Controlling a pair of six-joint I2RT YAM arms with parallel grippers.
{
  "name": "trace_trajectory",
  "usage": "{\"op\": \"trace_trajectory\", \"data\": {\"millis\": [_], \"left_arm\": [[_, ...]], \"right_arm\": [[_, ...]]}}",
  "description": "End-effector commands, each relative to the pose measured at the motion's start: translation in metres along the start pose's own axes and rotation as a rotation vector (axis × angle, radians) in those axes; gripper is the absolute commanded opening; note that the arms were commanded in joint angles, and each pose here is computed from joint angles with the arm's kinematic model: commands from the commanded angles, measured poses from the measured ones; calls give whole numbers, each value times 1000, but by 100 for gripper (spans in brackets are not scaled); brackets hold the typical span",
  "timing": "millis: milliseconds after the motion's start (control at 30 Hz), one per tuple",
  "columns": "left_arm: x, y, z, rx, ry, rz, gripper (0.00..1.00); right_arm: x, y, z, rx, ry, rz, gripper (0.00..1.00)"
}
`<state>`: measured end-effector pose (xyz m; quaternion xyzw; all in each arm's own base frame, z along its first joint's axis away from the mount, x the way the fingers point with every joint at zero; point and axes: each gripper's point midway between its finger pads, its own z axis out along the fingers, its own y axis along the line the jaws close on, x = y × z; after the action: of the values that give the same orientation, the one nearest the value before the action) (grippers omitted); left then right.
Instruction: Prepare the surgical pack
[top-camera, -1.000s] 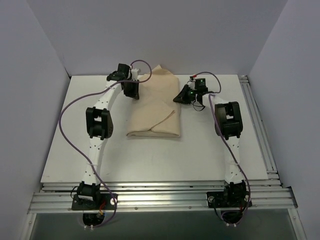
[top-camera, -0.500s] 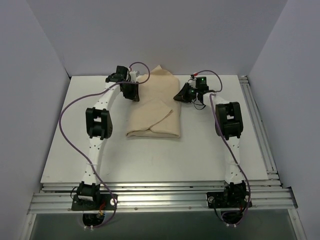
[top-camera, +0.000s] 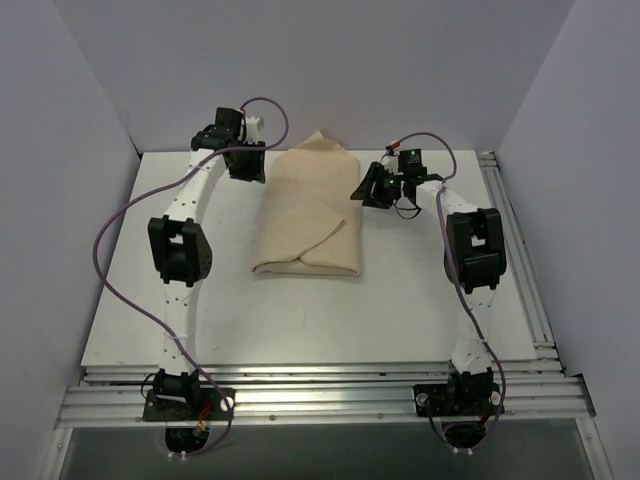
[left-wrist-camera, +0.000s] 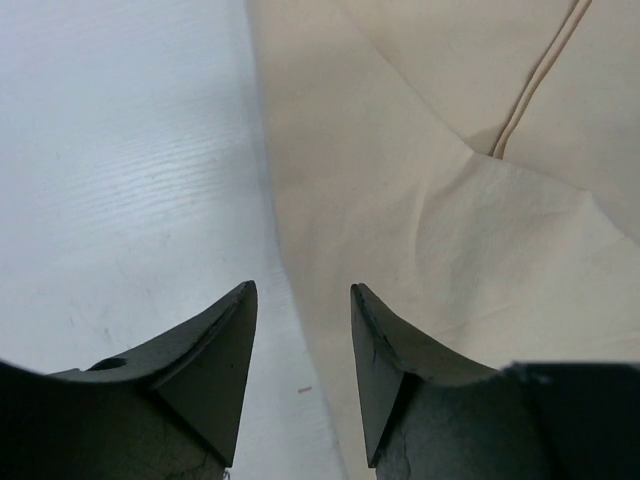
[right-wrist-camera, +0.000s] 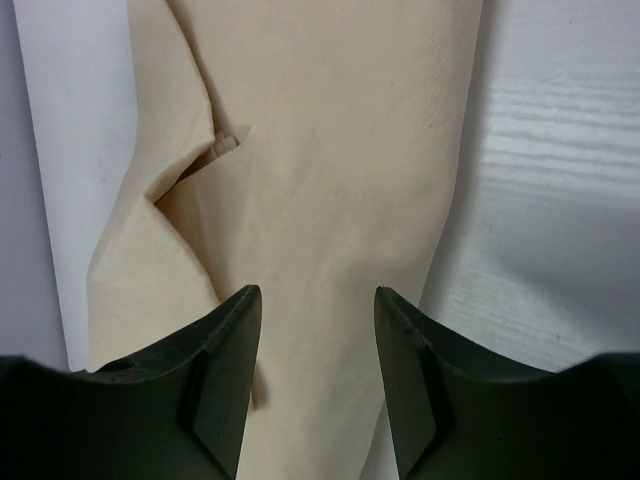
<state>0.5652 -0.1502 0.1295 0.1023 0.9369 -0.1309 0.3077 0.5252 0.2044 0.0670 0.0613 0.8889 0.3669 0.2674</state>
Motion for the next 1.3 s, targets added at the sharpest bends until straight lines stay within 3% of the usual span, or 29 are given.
{"op": "trace_trajectory", "data": {"millis": [0,200,400,700,800,833,1100,1267], "left_arm": [[17,16,-32,-79,63,-28,52],[58,9,-33,-50,171,-37,53],[75,6,-30,-63,203,-20,54],[86,-6,-25,-27,234,-28,54],[85,-7,-27,-30,228,-23,54],[84,-6,-28,-37,225,-21,54],[76,-3,-38,-63,208,-7,54],[78,-3,-38,-68,213,-11,54]], "right_arm": [[10,27,-30,40,13,-110,46],[42,31,-34,80,67,-127,46],[67,44,-14,47,122,-150,46],[81,53,-14,14,144,-130,37],[85,54,-14,15,150,-126,19],[82,50,-16,41,139,-124,2],[44,30,-58,162,27,-61,0],[53,38,-64,177,70,-40,0]]}}
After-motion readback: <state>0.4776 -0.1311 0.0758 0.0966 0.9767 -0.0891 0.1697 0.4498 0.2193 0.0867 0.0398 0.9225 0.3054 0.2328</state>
